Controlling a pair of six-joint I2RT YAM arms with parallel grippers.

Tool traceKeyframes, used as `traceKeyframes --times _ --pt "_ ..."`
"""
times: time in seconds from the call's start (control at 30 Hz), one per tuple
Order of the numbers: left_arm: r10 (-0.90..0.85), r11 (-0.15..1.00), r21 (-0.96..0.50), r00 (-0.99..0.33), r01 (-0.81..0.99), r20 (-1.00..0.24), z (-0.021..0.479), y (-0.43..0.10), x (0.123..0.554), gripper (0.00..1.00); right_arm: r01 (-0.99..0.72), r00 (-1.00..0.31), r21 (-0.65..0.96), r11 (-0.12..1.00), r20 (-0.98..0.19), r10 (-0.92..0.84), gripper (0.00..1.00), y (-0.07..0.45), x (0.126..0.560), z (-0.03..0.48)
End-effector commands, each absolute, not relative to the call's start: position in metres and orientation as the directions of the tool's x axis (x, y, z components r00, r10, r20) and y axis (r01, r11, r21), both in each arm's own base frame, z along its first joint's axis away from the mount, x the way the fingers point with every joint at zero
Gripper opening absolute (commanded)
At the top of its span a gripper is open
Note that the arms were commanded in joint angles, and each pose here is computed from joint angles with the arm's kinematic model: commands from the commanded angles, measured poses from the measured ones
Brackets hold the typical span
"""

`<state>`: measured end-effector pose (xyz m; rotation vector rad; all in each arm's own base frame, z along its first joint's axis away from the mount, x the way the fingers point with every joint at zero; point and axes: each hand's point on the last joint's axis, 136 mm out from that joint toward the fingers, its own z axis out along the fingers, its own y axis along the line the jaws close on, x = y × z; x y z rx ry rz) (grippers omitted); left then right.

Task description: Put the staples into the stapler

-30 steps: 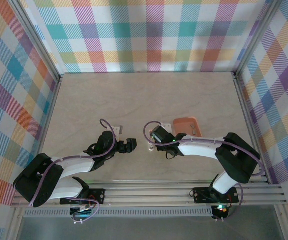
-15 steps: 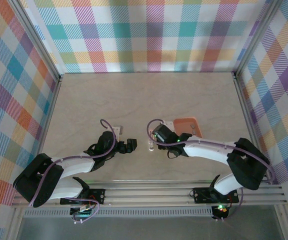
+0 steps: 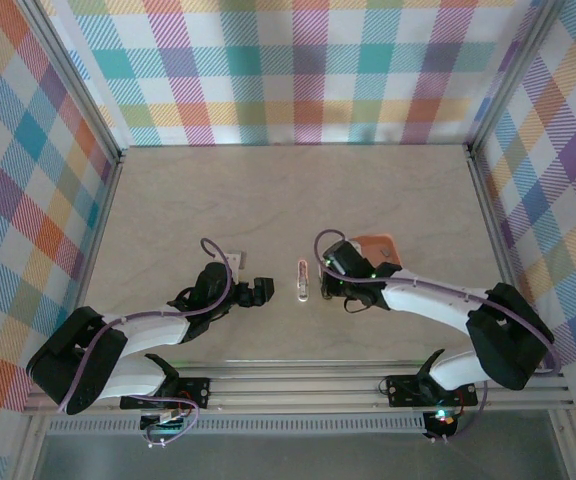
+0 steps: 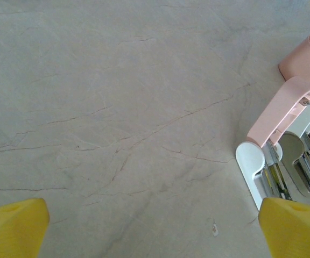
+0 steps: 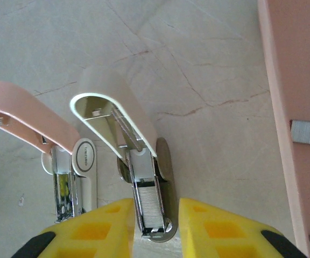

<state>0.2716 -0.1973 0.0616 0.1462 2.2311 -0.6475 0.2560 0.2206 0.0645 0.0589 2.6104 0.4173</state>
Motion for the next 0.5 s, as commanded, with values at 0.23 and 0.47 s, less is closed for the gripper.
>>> traceKeyframes --times 0.23,0.47 --pt "-0.084 0.857 -0.396 -0.667 0.332 -0.741 0.070 -0.205 0.276 1.00 0.005 -0.910 0.386 0.922 -0.380 0.164 0.27 0.231 0.259 0.052" --pt "-0.081 0.862 -0.389 -0.667 0.326 -0.740 0.068 -0.202 0.274 1.00 0.023 -0.915 0.383 0.923 -0.364 0.174 0.26 0.229 0.262 0.044"
